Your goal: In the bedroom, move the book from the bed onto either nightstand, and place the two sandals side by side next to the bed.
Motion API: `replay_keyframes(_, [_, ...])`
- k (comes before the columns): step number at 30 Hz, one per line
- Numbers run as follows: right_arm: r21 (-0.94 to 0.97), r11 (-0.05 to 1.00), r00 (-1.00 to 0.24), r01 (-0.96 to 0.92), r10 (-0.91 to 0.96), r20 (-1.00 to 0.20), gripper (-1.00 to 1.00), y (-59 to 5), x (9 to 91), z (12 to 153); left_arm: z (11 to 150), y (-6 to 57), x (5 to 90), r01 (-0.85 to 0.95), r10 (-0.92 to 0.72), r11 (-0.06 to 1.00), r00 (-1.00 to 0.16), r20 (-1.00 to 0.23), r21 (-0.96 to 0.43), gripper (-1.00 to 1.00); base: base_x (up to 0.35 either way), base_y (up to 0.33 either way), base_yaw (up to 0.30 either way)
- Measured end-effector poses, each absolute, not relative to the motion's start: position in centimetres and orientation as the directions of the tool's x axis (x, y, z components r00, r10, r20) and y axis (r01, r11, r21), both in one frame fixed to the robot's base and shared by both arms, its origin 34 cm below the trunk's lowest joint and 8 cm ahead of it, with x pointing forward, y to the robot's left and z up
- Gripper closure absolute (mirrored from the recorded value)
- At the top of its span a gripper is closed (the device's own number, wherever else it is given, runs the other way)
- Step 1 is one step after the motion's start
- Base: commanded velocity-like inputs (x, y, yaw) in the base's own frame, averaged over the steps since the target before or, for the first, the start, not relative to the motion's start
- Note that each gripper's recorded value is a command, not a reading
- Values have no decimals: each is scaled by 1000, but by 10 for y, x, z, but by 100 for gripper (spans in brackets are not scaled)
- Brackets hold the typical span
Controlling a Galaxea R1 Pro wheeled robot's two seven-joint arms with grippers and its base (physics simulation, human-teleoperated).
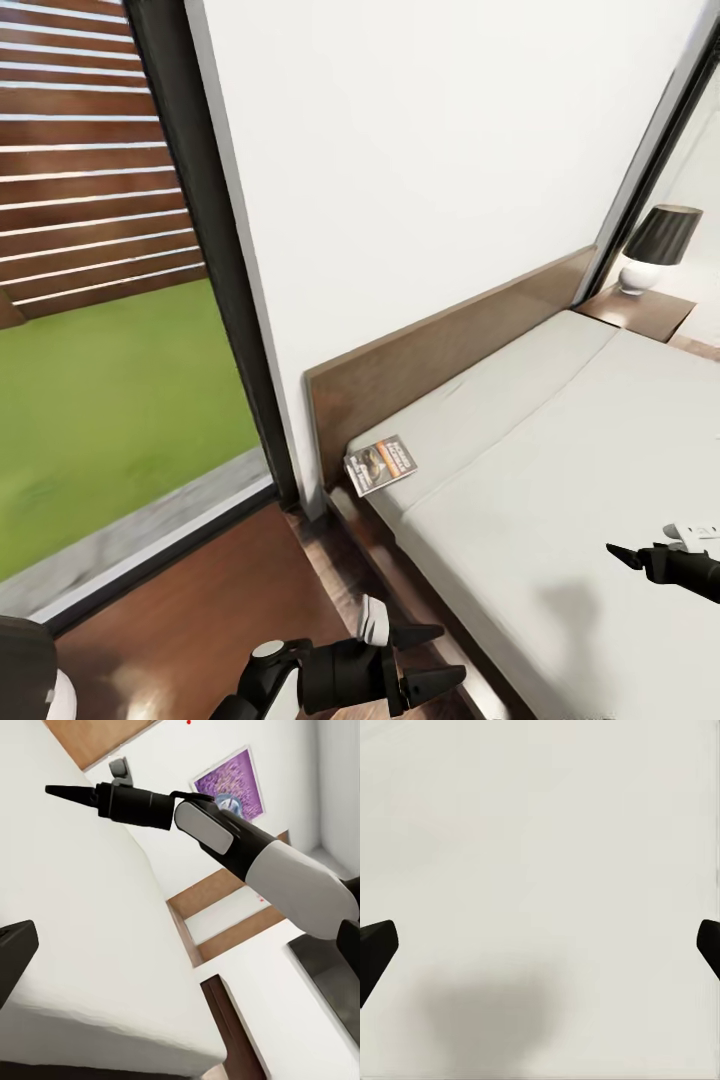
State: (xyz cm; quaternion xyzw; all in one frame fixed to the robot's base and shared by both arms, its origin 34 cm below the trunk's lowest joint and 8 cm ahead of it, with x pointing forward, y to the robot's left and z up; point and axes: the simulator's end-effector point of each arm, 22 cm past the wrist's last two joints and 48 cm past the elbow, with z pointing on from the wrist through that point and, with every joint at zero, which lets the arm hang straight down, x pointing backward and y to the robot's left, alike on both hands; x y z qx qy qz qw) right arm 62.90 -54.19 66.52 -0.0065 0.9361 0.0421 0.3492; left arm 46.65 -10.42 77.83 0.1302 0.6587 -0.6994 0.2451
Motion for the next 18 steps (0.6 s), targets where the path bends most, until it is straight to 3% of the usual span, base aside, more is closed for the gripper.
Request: replay_keyframes(18, [75, 996, -755, -42, 18, -656, -100, -542, 629, 666, 780, -104, 467, 513, -177, -15, -846, -503, -858, -100, 0, 0, -10])
